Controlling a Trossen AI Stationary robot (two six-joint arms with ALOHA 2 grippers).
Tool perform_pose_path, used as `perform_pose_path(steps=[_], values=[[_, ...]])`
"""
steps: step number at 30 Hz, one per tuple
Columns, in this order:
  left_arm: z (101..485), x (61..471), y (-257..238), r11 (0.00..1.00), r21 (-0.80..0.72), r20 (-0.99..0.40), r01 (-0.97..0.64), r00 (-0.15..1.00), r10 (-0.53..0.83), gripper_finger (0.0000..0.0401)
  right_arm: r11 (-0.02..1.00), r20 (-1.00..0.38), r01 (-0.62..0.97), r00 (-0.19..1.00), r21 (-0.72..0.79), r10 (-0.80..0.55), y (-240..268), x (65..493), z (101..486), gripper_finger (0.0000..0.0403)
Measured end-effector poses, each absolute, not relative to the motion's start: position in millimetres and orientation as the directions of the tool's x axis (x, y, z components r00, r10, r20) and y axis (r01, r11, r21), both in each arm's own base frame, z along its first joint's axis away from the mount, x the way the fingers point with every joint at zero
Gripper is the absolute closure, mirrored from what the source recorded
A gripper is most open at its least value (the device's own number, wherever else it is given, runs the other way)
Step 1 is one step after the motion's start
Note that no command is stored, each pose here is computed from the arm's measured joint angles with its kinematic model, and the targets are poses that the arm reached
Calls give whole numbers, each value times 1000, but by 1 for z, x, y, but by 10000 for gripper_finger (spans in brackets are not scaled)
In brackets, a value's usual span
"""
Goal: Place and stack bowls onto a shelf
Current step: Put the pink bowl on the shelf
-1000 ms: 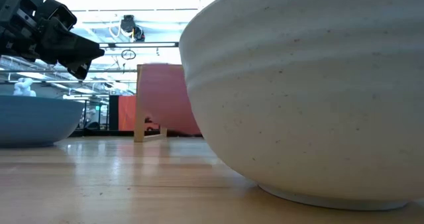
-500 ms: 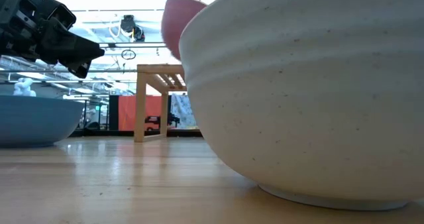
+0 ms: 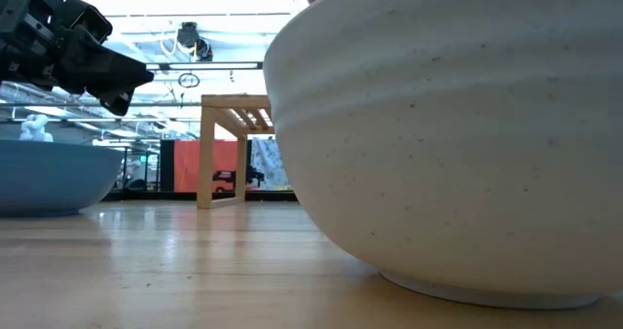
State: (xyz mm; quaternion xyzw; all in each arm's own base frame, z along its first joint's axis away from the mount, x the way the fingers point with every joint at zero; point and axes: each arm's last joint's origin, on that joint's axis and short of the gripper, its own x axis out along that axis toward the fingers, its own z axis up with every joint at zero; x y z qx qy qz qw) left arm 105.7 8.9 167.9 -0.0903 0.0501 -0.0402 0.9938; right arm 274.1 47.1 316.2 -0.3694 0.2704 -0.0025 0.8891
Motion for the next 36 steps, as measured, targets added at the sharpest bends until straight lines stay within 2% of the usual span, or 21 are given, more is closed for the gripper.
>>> perform_pose_path(steps=[5, 9, 18, 26, 33, 36], values=[[168, 106, 9, 980, -186, -91, 71, 992, -89, 313, 706, -429, -79, 840, -703, -333, 31, 256, 333, 403], [168, 106, 9, 980, -187, -90, 71, 992, -89, 313, 733, -408, -2, 831, -680, -377, 18, 245, 342, 403], [168, 106, 9, 977, -202, -89, 69, 992, -88, 313, 768, -501, 46, 732, -638, -461, -11, 235, 340, 403], [168, 106, 9, 976, -207, -87, 68, 992, -88, 313, 854, -608, -43, 721, -518, -332, -31, 235, 356, 403], [168, 106, 9, 971, -230, -87, 66, 992, -88, 313, 877, -699, -58, 629, -477, -339, -50, 239, 370, 403], [168, 106, 9, 971, -231, -87, 66, 992, -88, 313, 902, -745, -92, 603, -421, -286, -57, 245, 372, 403]])
